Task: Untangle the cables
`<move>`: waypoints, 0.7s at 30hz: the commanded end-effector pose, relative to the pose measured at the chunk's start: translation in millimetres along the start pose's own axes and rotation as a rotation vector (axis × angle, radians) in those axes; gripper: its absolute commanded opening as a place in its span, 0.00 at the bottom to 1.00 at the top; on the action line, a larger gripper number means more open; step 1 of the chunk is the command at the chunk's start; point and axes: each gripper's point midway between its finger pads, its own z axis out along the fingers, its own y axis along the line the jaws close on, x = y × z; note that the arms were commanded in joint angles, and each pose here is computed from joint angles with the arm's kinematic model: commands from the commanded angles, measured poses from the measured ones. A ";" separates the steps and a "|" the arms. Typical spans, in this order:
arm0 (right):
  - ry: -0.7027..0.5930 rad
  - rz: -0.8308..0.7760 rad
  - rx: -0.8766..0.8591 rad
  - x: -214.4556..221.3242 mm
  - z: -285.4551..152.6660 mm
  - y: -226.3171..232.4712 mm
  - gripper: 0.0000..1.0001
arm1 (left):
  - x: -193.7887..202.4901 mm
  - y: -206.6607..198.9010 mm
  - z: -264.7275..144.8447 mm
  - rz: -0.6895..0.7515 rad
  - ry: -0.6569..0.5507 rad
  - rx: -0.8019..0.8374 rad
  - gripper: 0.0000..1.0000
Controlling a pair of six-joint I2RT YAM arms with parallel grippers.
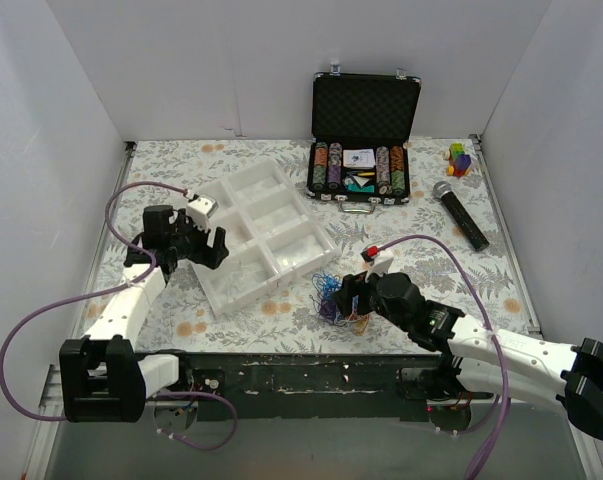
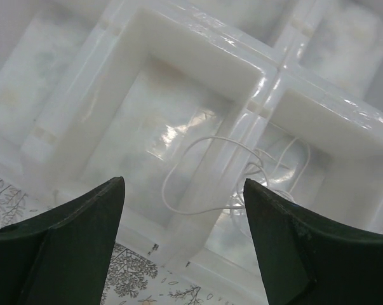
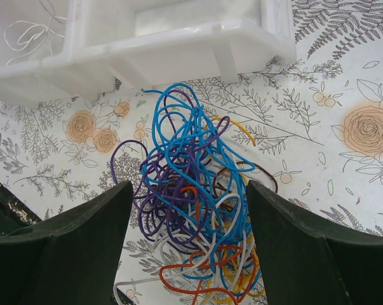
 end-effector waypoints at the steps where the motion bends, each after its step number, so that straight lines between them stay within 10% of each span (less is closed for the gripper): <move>1: -0.044 0.011 -0.029 -12.8 1.9 8.9 0.80 | 6.9 -30.9 -0.4 -0.043 0.022 0.185 0.74; 13: -0.041 0.004 -0.027 -12.6 2.8 8.8 0.80 | 6.3 20.1 17.7 -0.290 0.037 0.150 0.65; 21: -0.031 0.003 -0.027 -9.8 3.7 8.3 0.80 | 3.3 -7.3 9.1 -0.290 -0.003 0.283 0.37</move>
